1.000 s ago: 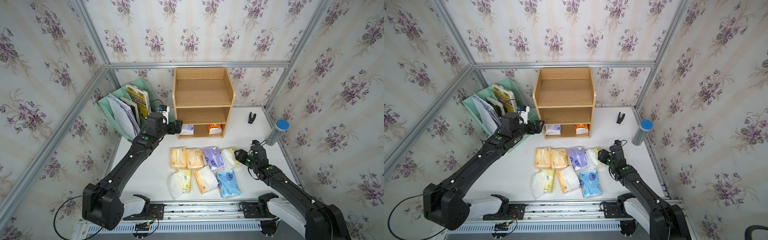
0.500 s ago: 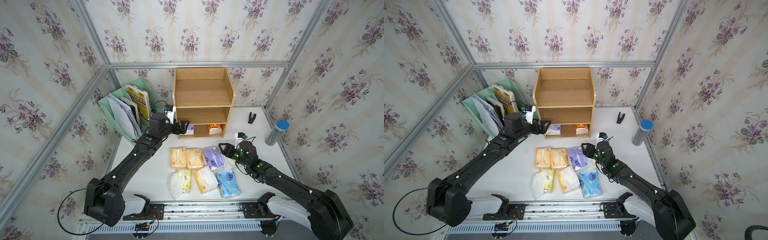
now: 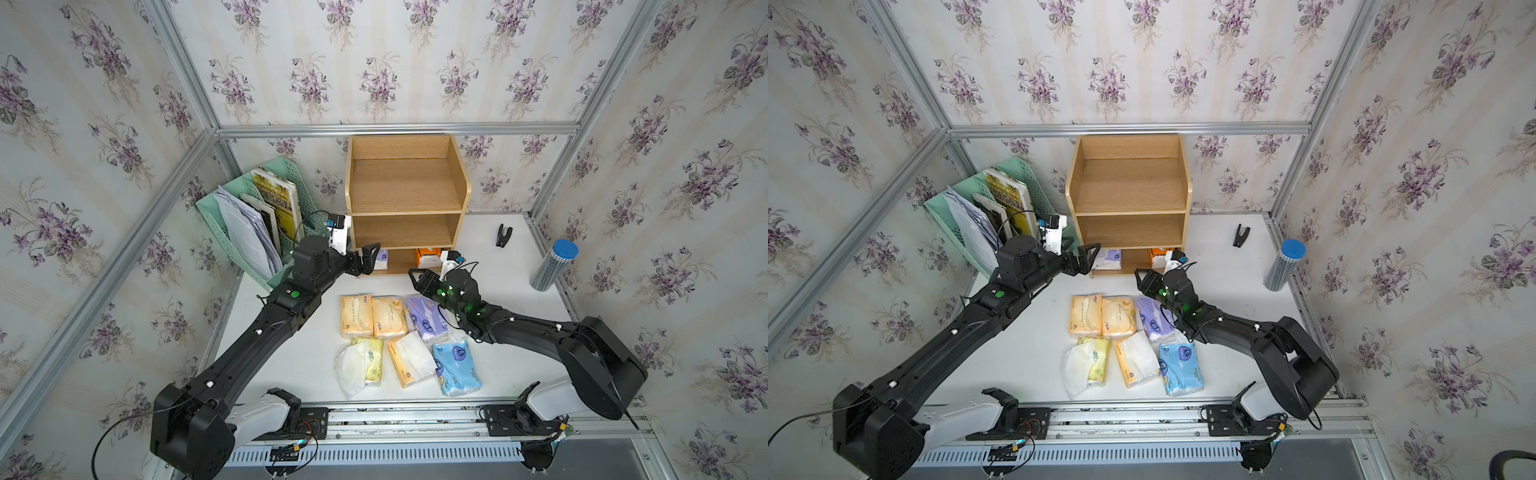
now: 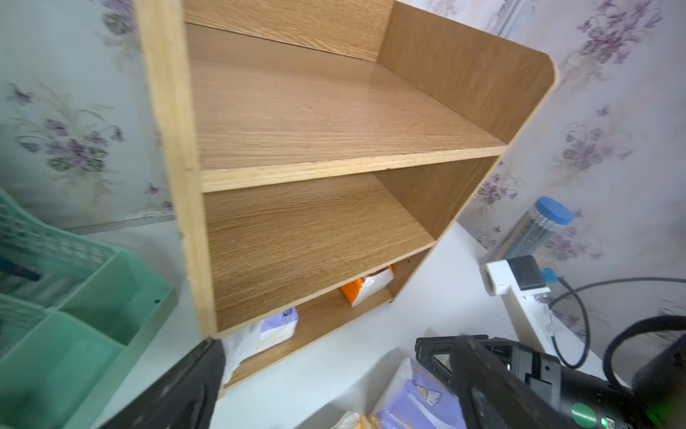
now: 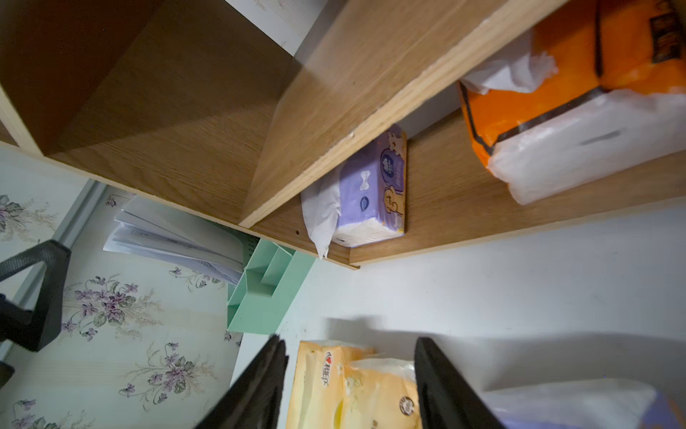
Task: Remove the tissue boxes from the shelf
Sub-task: Pick up a box of tissues from the shelf.
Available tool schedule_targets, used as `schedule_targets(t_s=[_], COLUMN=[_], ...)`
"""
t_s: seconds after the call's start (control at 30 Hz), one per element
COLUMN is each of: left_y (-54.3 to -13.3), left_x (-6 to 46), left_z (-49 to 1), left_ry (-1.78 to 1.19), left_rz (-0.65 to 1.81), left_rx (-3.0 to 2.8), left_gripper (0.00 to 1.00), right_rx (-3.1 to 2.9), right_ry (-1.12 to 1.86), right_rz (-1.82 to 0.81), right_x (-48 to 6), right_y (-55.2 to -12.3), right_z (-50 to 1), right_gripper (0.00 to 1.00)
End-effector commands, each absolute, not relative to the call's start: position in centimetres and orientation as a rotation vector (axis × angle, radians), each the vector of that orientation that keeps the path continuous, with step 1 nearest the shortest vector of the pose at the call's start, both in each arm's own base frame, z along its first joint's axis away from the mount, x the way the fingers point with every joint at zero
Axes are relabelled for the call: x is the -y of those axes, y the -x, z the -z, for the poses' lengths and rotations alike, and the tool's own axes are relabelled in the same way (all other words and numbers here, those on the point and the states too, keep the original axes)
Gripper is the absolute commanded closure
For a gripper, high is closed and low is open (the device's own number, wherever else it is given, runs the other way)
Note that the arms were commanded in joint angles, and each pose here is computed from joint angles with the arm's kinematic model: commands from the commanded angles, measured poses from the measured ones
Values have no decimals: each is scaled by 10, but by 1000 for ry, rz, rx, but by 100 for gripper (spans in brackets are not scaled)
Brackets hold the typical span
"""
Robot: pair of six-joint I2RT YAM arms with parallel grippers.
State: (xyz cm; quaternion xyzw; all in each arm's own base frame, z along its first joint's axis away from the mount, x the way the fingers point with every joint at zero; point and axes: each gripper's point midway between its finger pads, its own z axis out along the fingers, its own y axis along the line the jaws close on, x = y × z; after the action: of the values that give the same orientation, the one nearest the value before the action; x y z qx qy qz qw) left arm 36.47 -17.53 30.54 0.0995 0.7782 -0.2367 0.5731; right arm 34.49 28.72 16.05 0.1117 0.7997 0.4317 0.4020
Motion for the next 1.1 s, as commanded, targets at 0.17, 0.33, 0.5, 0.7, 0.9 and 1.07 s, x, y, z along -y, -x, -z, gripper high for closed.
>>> schedule_targets(t_s=[0.17, 0.33, 0.5, 0.7, 0.9, 1.07], left_y=[-402, -414, -416, -419, -423, -423], left_x=[145, 148, 157, 164, 170, 171], left_z=[-306, -317, -320, -309, -302, -299], left_ry=[-188, -201, -242, -263, -272, -274], left_rz=[458, 510, 550, 591, 623, 628], left_rx=[-1807, -1757, -1733, -1747, -1760, -1769], left_gripper=[1, 1, 1, 1, 1, 1], right_rx=[-1880, -1858, -1869, -1893, -1903, -1890], right_ry=[-323, -338, -346, -359, -401, -439], right_rz=[-1221, -1224, -1193, -1121, -1082, -1074], right_x=[-329, -344, -351, -355, -357, -355], right_y=[-379, -394, -407, -421, -434, -441], right_z=[-170, -156, -137, -118, -99, -89], right_gripper=[42, 43, 43, 42, 39, 38])
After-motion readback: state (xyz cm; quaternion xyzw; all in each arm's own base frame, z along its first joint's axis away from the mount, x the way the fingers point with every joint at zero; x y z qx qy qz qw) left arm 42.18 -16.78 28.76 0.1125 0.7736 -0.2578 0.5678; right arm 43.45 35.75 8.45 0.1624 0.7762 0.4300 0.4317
